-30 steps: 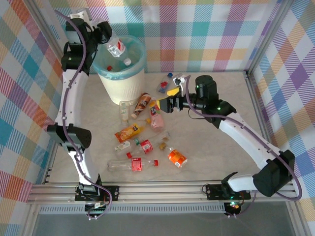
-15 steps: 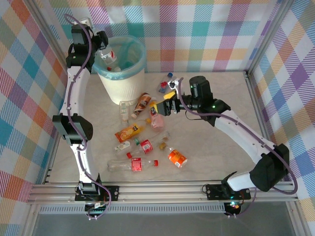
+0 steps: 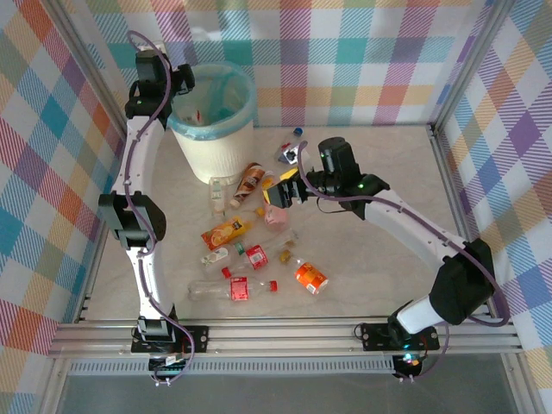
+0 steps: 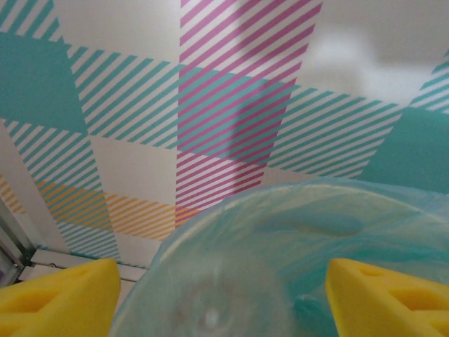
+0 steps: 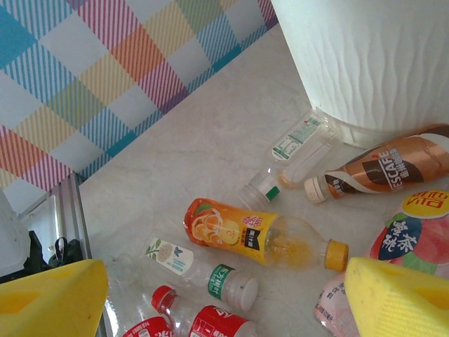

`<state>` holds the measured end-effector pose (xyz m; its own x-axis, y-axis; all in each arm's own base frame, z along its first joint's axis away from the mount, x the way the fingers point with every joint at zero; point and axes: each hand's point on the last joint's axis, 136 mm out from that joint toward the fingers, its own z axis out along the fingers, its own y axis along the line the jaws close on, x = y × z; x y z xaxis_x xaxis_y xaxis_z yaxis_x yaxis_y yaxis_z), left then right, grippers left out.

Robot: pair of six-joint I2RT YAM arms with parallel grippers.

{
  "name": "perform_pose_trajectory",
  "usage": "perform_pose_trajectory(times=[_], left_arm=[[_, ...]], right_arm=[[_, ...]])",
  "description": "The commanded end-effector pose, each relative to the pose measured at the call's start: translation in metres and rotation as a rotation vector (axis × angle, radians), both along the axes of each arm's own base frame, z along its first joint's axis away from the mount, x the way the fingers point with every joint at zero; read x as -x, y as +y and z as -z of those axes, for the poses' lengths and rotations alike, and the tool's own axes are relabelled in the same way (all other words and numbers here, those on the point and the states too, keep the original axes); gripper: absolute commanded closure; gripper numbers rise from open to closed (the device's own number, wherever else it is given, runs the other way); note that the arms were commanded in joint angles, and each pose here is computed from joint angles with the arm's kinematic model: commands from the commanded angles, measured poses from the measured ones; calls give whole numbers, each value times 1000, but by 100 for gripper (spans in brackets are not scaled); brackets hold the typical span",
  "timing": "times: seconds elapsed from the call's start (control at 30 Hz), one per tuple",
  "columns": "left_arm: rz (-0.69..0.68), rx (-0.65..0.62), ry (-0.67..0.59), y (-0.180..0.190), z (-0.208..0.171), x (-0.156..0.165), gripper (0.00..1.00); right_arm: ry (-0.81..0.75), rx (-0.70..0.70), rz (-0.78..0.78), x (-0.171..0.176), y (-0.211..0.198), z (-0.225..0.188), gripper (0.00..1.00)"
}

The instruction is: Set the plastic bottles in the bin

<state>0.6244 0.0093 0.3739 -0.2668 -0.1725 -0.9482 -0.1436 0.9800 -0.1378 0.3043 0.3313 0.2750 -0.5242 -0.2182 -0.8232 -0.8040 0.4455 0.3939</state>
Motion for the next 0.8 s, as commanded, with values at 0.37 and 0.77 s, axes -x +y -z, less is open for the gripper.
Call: perform_pose_trajectory(times=[0.37,0.77], left_arm=[[41,36,-72,-4,-28,6,21],[190,27,-113,-65,-89,61,22]], right_arm=[[-1,9,-31,4,4,4,12],[86,115,75,0,-12,15,11]])
